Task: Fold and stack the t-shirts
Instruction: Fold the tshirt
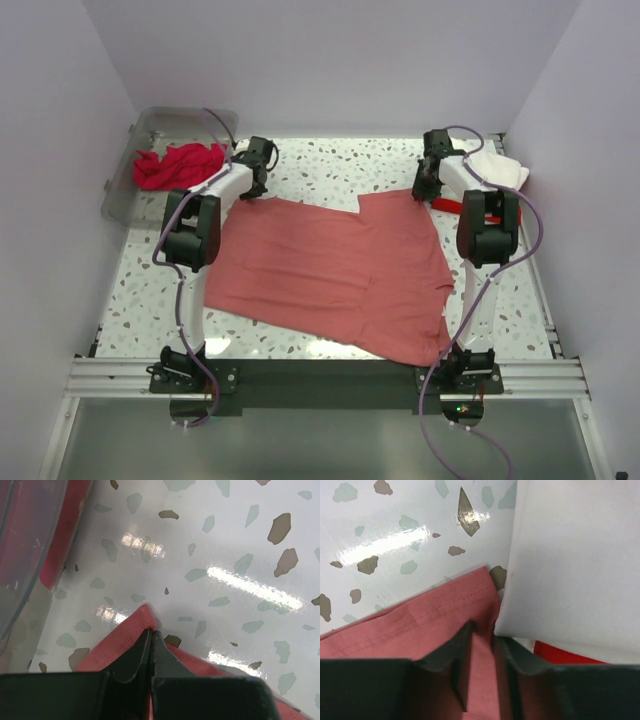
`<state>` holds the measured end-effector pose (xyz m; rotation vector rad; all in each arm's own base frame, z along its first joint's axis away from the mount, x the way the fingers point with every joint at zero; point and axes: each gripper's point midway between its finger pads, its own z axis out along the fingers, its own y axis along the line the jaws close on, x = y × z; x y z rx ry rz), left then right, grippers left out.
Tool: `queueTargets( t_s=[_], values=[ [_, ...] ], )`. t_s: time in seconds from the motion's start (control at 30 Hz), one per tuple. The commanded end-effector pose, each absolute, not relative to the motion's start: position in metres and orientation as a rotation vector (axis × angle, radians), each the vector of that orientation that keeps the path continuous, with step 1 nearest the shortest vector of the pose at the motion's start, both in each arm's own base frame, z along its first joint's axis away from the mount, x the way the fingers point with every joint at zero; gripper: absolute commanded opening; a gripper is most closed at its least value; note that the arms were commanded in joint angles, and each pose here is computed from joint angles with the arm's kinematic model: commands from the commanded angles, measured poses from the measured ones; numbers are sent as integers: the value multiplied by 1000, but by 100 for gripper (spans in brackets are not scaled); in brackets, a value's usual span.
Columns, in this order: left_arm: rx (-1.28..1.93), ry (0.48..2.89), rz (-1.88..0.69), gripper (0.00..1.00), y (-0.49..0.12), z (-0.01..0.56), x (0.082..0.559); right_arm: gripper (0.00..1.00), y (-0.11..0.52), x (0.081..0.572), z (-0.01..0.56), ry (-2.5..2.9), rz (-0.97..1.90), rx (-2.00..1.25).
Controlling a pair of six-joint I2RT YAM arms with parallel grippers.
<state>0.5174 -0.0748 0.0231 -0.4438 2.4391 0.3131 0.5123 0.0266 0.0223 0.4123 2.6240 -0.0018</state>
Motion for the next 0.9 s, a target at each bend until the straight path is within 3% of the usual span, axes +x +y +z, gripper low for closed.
queueTargets(
  t_s=[0.0, 0.13, 0.47, 0.87],
  values=[
    [-473, 2427, 265, 0, -79, 41, 519, 18, 30, 508, 26, 2624, 1, 427],
    [-470, 2409, 263, 0, -79, 47, 524, 0, 30, 514, 39, 2604, 4, 422],
    [-442, 2331, 228, 0, -80, 80, 533, 0, 48, 511, 114, 2477, 170, 349],
    [-418, 2282, 193, 0, -76, 98, 520, 0, 60, 438, 156, 2520, 276, 277]
  ],
)
